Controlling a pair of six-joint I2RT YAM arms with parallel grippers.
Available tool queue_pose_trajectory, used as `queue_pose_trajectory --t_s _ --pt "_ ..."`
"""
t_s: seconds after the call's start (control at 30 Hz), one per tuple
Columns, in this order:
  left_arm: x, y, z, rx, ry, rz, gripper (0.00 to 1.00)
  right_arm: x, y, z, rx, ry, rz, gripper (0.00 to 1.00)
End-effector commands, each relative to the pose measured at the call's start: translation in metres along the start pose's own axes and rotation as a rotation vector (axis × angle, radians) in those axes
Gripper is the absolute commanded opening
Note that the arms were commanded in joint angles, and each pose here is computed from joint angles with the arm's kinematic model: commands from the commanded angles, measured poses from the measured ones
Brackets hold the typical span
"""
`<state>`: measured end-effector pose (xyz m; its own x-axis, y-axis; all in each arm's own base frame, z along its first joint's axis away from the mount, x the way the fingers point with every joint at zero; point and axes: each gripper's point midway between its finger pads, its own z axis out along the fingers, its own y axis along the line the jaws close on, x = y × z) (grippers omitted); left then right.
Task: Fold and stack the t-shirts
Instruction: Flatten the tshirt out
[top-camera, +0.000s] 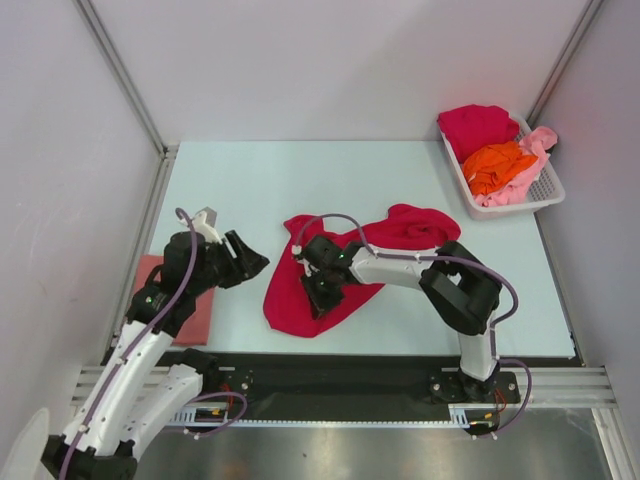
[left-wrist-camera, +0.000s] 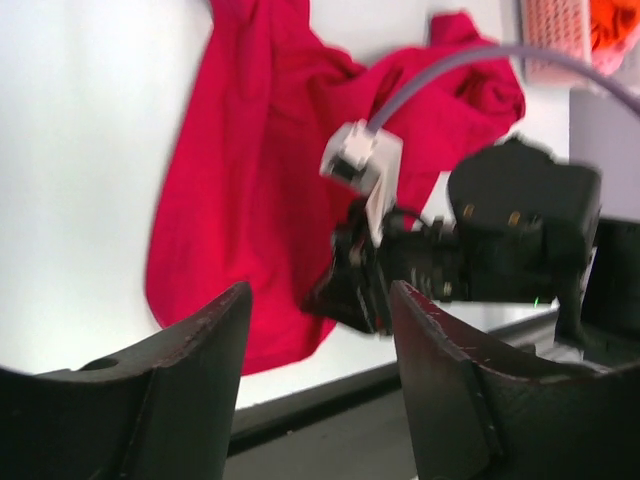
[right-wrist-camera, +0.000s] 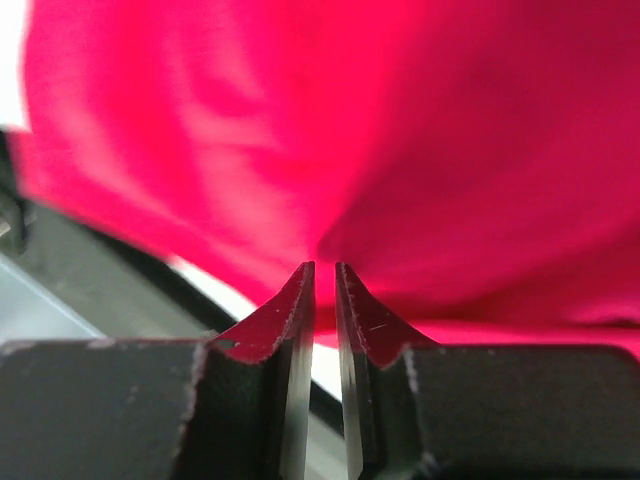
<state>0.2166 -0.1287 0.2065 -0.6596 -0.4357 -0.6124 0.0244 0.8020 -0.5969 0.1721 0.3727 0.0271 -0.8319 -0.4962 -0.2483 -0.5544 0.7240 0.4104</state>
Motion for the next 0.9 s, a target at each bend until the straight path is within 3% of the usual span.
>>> queue_pose_trajectory --t_s 0.0,0.3,0.4,0.53,0.67,0.8,0.87 --pt "0.024 -0.006 0.008 0.061 0.116 -0.047 0.64 -0.007 -0.034 0.000 0.047 -0.033 0.085 0.19" --pt "0.056 -0.010 0.024 0.134 0.259 -0.125 0.67 0.017 -0.116 -0.025 0.149 -0.037 0.274 0.20" --pt "0.071 -0.005 0.034 0.118 0.328 -0.169 0.64 0.022 -0.134 -0.038 0.181 -0.051 0.309 0.20" --pt "0.086 0.008 0.044 0.059 0.375 -0.204 0.60 0.013 -0.120 -0.058 0.144 -0.095 0.282 0.24" --pt "0.111 0.023 0.047 -0.029 0.426 -0.278 0.57 -0.016 -0.075 -0.095 0.047 -0.213 0.197 0.43" --pt "0.146 0.021 0.048 -0.076 0.512 -0.269 0.52 -0.033 -0.062 -0.134 0.008 -0.315 0.227 0.52" --pt "0.165 0.027 0.042 -0.187 0.544 -0.227 0.53 -0.038 -0.061 -0.154 0.005 -0.369 0.227 0.54"
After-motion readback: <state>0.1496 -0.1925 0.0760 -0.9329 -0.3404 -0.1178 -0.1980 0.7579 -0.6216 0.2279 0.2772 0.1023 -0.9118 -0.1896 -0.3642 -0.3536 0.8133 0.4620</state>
